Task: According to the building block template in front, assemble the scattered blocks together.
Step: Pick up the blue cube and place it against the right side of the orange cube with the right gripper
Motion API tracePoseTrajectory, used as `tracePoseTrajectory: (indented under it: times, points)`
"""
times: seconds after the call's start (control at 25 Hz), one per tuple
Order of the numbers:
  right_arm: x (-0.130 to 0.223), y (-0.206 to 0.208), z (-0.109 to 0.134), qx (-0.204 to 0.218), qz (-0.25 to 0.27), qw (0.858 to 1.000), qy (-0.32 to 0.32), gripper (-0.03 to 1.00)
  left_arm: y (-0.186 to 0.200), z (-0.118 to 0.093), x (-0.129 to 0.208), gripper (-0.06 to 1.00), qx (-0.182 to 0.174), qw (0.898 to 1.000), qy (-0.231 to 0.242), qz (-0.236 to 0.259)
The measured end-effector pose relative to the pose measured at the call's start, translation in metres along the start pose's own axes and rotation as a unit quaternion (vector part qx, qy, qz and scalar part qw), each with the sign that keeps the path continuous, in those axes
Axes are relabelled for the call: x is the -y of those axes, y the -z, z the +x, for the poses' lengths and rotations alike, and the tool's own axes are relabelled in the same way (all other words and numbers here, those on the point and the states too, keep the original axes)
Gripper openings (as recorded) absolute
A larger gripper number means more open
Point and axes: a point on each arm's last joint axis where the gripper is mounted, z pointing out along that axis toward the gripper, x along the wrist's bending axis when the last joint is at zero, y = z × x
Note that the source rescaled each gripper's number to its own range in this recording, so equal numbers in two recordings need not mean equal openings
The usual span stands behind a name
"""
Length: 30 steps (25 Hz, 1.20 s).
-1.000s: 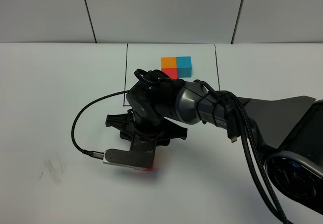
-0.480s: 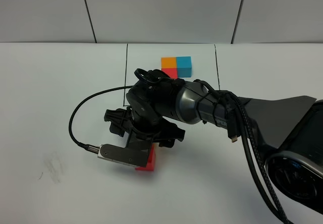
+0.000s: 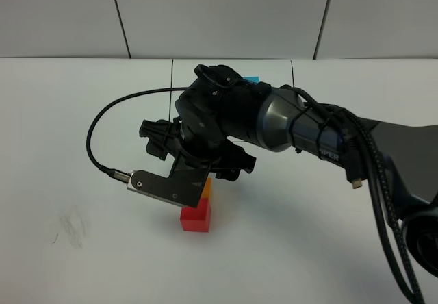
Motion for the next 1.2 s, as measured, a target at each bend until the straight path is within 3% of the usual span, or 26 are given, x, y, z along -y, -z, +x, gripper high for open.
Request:
tracePoseTrajectory:
  times: [0.16, 0.28, 0.44, 0.6, 0.68, 0.84, 0.92, 1.0, 1.08, 1.2]
  points:
    - [0.005, 0.023, -0.003, 0.018, 0.013, 0.999, -0.044, 0.97, 0.000, 0.000, 0.000, 0.01, 0.000, 1.000, 0.000, 0.000]
    - [0.008, 0.033, -0.003, 0.024, 0.018, 0.993, -0.117, 0.97, 0.000, 0.000, 0.000, 0.01, 0.000, 1.000, 0.000, 0.000]
    - [0.010, 0.042, -0.003, 0.029, 0.020, 0.964, -0.264, 0.96, 0.000, 0.000, 0.000, 0.00, 0.000, 1.000, 0.000, 0.000]
    - [0.013, 0.044, -0.001, 0.030, 0.032, 0.902, -0.429, 0.85, 0.000, 0.000, 0.000, 0.00, 0.000, 1.000, 0.001, 0.000]
    - [0.015, 0.044, 0.002, 0.027, 0.045, 0.862, -0.505, 0.74, 0.000, 0.000, 0.000, 0.00, 0.000, 1.000, 0.001, 0.000]
    - [0.019, 0.044, 0.007, 0.021, 0.075, 0.798, -0.597, 0.40, 0.000, 0.000, 0.000, 0.00, 0.000, 1.000, 0.000, 0.000]
    - [0.023, 0.045, 0.010, 0.020, 0.097, 0.778, -0.620, 0.23, 0.000, 0.000, 0.000, 0.00, 0.000, 1.000, 0.000, 0.000]
    - [0.027, 0.045, 0.016, 0.014, 0.120, 0.755, -0.644, 0.12, 0.000, 0.000, 0.000, 0.00, 0.000, 1.000, 0.000, 0.000]
    - [0.034, 0.045, 0.023, 0.003, 0.135, 0.733, -0.666, 0.08, 0.000, 0.000, 0.000, 0.00, 0.000, 1.000, 0.001, 0.000]
    - [0.046, 0.046, 0.033, -0.010, 0.148, 0.705, -0.694, 0.11, 0.000, 0.000, 0.000, 0.00, 0.000, 1.000, 0.001, 0.000]
